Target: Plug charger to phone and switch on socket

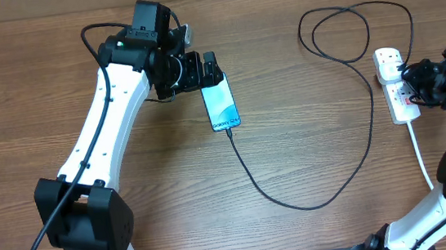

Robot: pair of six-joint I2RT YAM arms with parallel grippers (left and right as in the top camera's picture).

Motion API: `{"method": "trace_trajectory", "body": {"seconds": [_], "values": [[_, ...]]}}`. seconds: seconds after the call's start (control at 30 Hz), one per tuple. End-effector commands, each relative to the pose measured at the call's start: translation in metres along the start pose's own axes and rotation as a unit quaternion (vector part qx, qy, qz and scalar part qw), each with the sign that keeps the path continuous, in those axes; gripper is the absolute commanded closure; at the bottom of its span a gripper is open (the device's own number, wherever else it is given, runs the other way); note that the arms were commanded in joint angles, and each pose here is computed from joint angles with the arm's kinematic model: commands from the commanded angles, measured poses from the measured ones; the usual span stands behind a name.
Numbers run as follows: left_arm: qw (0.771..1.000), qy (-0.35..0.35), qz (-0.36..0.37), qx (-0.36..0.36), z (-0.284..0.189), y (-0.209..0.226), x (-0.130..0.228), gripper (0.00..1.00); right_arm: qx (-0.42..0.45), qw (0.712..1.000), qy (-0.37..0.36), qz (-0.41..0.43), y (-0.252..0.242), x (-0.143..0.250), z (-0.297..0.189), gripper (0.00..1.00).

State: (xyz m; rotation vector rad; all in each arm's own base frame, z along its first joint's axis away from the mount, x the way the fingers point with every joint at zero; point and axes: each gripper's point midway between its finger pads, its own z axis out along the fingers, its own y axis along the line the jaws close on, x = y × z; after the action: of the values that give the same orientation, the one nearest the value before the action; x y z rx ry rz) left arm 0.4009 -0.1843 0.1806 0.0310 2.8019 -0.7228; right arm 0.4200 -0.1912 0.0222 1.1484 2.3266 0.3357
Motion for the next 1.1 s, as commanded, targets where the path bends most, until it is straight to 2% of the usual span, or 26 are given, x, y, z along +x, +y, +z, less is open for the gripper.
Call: {"method": "trace_trajectory", "body": {"seconds": [0.0,0.33,1.07], "values": [[1.000,-0.010,0.015,0.000,-0.006,-0.005,-0.001,0.00,-0.030,0.997,0.075,-0.016,0.024,0.049,0.017,0.96],[1.000,-0.010,0.015,0.000,-0.006,-0.005,-0.001,0.00,-0.020,0.993,0.110,-0.031,0.034,0.075,0.019,0.96],[1.000,-0.011,0.015,-0.004,-0.006,-0.004,-0.001,0.00,-0.031,0.983,0.179,-0.009,0.035,0.105,0.010,0.96]]}}
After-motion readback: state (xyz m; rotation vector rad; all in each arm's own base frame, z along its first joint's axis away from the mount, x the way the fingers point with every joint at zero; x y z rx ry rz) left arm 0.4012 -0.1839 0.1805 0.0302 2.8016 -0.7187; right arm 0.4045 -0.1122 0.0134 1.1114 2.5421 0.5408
